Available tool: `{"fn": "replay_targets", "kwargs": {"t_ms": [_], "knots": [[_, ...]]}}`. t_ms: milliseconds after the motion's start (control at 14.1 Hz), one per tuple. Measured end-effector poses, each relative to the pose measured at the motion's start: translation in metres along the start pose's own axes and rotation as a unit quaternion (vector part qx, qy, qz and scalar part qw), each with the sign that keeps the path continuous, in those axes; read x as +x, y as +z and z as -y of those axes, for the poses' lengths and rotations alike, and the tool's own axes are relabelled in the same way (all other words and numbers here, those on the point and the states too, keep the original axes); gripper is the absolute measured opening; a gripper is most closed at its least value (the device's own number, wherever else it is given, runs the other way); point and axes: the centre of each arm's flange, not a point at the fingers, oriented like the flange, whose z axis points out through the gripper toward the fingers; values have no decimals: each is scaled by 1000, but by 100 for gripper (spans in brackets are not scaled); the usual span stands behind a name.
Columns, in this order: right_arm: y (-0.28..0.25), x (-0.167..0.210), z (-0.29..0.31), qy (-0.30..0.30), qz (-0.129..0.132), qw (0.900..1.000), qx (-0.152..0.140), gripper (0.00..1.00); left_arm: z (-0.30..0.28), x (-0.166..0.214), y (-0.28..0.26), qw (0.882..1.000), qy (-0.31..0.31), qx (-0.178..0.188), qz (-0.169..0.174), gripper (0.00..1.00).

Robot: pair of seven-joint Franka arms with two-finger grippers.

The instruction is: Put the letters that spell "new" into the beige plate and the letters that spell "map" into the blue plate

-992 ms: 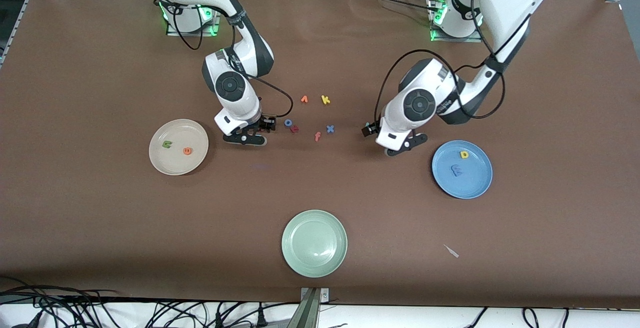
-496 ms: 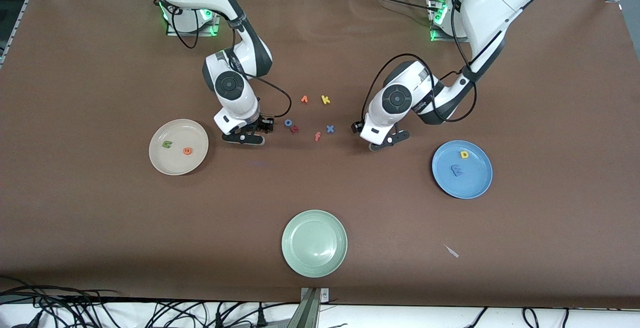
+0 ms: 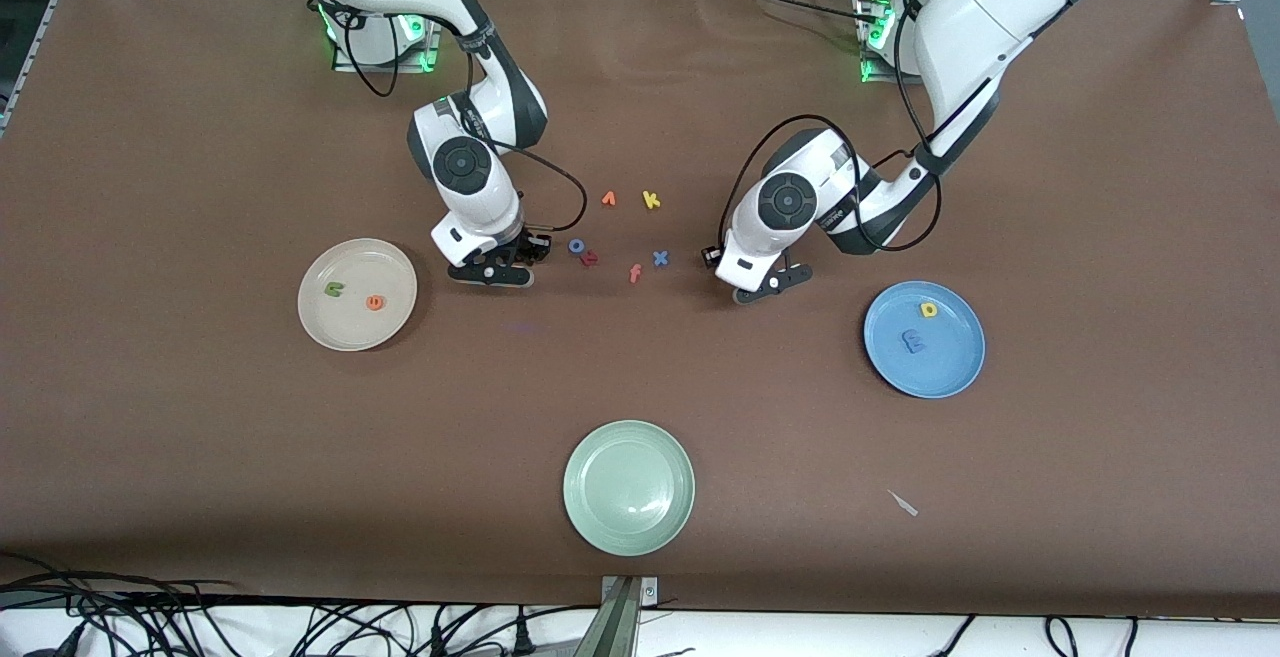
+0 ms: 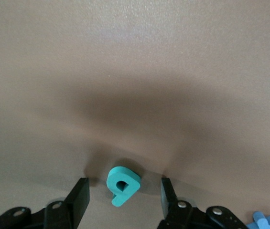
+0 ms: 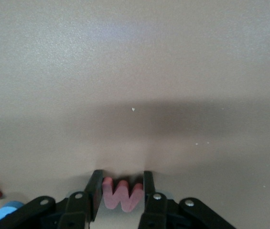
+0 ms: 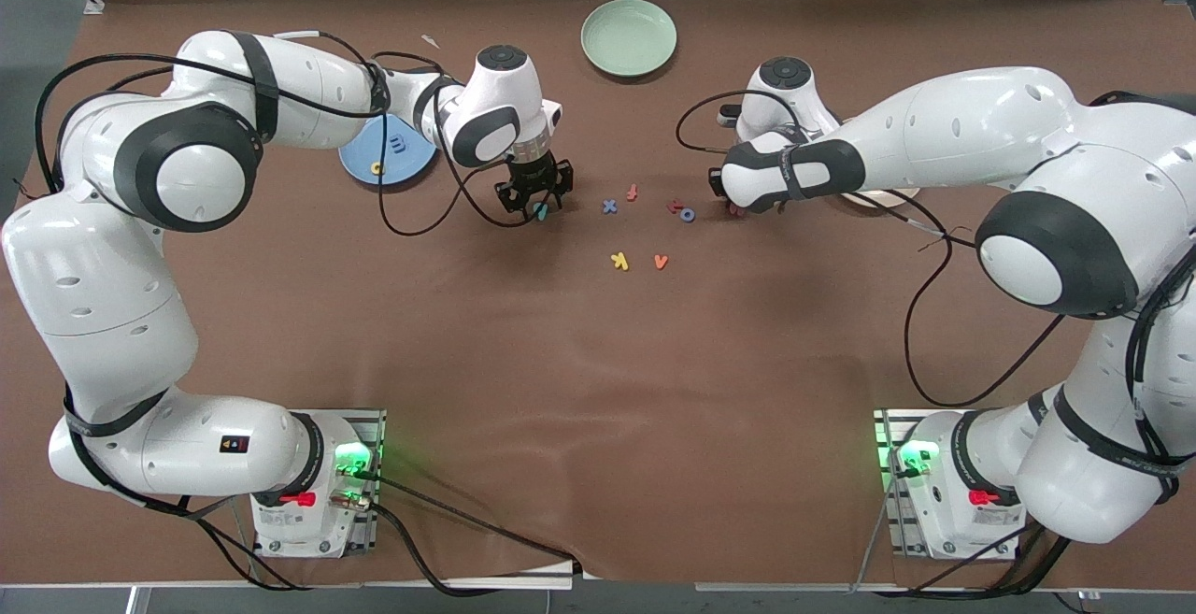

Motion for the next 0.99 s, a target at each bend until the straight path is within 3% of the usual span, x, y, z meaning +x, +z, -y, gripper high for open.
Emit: {"fn": "replay_targets", "kwargs": {"t_ms": [71, 142, 284, 425, 638, 992], "knots": [[0, 0, 0, -3, 0, 1000, 0, 38, 0, 1, 0, 1000, 4, 1, -5, 62], [-2, 3, -3, -8, 0, 1000, -1, 38, -2, 0, -2, 1000, 6, -2, -8, 49], [-17, 20, -20, -29, 16, 999, -16, 38, -4, 0, -4, 1000, 8, -3, -9, 30], [-44, 48, -52, -65, 36, 997, -30, 38, -4, 1, -4, 1000, 8, -3, -9, 30], [-73, 85, -120, -125, 38, 991, -40, 38, -2, 5, -5, 1000, 5, -1, -10, 30], [-71, 89, -210, -158, 59, 984, -48, 38, 1, 35, -53, 998, 20, 56, -8, 30]]}}
